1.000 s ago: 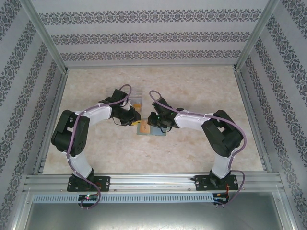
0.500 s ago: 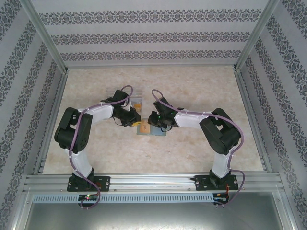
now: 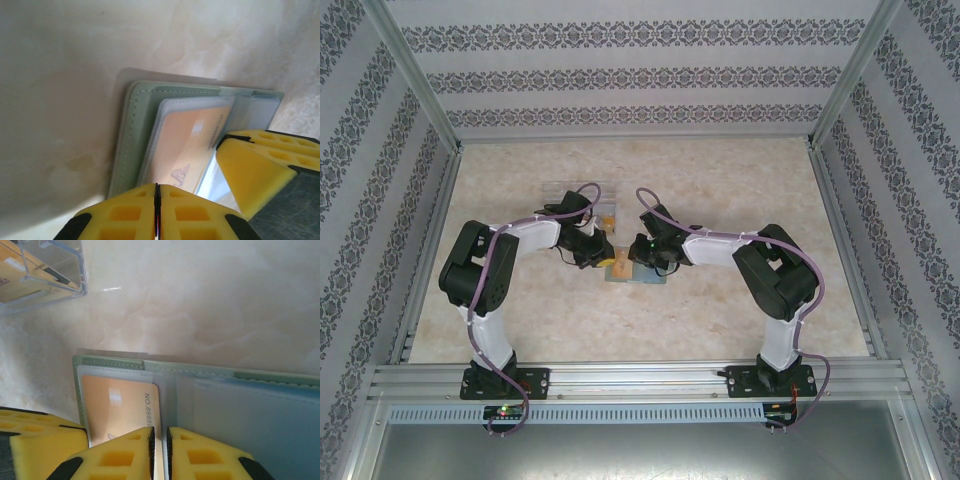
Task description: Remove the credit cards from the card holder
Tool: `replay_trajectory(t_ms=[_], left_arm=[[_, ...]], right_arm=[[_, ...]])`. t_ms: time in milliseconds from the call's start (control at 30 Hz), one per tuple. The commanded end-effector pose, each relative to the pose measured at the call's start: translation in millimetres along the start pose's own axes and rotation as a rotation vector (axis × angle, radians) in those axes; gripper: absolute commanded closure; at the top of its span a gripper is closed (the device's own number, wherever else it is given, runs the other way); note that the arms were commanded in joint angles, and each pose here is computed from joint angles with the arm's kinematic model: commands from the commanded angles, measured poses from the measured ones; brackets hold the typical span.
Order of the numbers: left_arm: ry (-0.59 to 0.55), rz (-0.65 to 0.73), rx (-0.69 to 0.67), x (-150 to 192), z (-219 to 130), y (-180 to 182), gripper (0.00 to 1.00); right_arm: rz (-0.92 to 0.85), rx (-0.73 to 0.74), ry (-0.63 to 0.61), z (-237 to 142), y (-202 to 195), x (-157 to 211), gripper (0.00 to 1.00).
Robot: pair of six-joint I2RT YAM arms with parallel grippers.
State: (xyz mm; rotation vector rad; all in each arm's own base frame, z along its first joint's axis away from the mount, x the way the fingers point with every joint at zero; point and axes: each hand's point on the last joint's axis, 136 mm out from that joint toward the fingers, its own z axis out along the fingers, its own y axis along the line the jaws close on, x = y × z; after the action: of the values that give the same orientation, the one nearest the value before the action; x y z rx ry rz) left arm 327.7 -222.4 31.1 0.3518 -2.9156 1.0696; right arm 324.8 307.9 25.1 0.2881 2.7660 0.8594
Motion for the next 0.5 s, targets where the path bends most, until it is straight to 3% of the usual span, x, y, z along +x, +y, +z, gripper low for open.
replay_trajectory(t_ms=[0, 467], left_arm=[[0.025, -0.005, -0.056, 6, 7, 14, 0.9], [0.033, -0.035, -0.138, 17, 14, 40, 0.93]], right_arm=[[0.023, 0.006, 0.024, 5, -9, 4, 0.82], [0.019, -0.065, 0.054, 1, 1, 9, 0.83]])
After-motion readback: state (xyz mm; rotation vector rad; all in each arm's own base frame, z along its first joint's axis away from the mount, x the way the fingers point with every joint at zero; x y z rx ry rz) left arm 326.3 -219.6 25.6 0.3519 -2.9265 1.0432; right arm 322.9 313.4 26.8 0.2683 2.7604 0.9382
